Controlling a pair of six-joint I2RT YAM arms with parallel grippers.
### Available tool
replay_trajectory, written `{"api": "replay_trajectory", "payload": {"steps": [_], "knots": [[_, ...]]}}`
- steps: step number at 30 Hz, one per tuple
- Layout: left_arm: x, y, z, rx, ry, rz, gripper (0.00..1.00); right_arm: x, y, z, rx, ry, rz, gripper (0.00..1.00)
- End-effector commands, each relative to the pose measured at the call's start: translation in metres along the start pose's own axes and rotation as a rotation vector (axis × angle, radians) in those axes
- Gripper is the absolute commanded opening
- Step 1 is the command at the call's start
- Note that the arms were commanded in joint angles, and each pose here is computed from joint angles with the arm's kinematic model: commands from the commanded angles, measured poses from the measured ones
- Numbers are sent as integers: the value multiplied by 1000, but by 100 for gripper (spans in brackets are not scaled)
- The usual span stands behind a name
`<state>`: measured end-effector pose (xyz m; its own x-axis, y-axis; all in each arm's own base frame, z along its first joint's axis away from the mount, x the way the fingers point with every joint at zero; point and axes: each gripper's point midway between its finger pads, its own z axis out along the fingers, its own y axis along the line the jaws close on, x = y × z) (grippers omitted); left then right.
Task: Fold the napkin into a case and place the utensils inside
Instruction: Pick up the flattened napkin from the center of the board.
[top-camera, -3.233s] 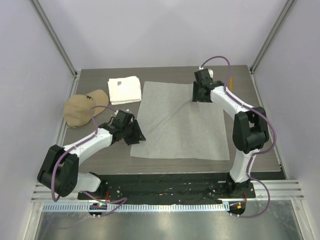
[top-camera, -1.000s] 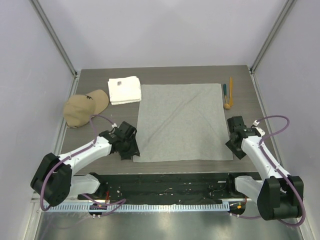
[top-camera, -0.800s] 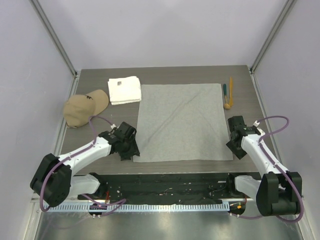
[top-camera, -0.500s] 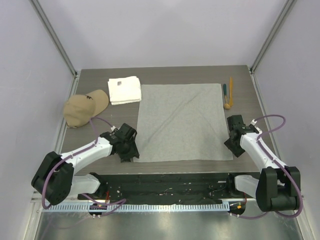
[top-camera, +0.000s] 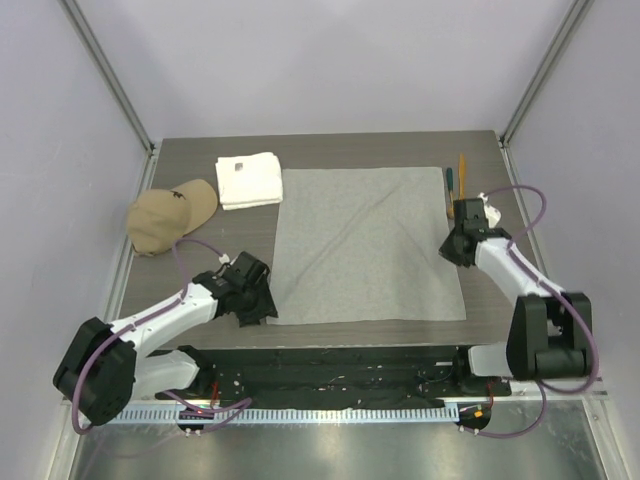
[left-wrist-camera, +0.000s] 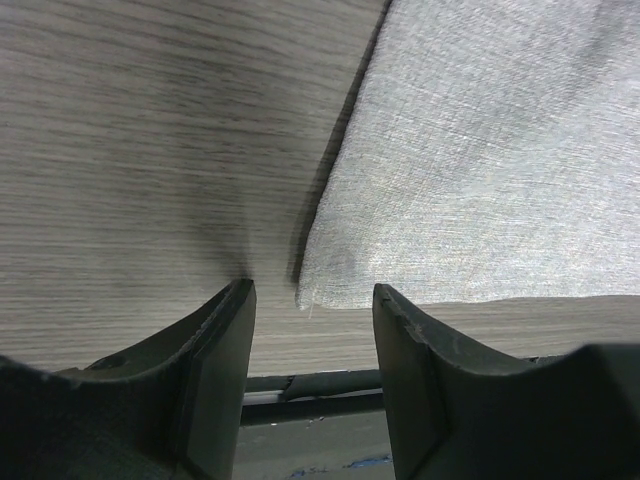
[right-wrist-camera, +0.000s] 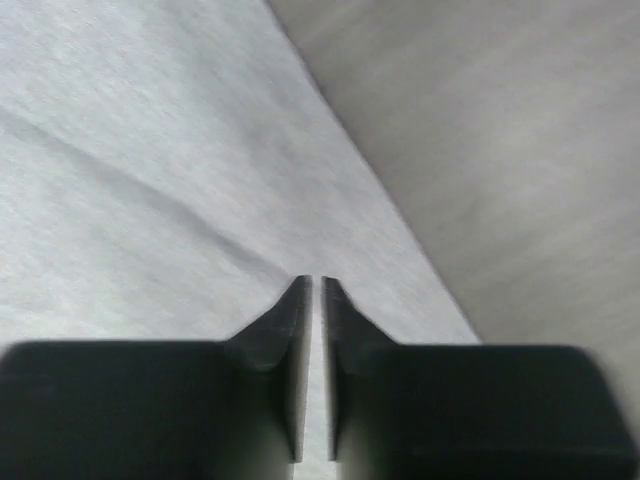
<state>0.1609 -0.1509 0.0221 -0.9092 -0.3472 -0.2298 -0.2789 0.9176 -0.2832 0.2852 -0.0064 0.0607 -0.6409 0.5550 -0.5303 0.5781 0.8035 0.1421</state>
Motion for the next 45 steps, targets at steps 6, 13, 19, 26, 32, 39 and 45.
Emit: {"api": "replay_trajectory", "payload": {"steps": [6,13,19,26,32,39,45], "knots": [[-6,-10,-6,58,-38,29,61,-43,78,43,-214,-11,-73,1],[0,-14,-2,83,-3,56,59,-20,50,68,-118,39,-83,1],[-5,-15,-3,82,-22,74,57,-11,19,80,-41,78,-50,1],[-43,-45,-29,136,-142,103,59,-17,17,74,-43,86,-65,1],[-29,-51,-20,163,-54,114,57,-30,13,44,6,82,-3,28],[14,-34,-4,62,56,147,49,-7,-42,7,230,139,120,56],[11,-11,-5,-13,-50,69,51,-7,-69,-29,286,33,178,72]]}}
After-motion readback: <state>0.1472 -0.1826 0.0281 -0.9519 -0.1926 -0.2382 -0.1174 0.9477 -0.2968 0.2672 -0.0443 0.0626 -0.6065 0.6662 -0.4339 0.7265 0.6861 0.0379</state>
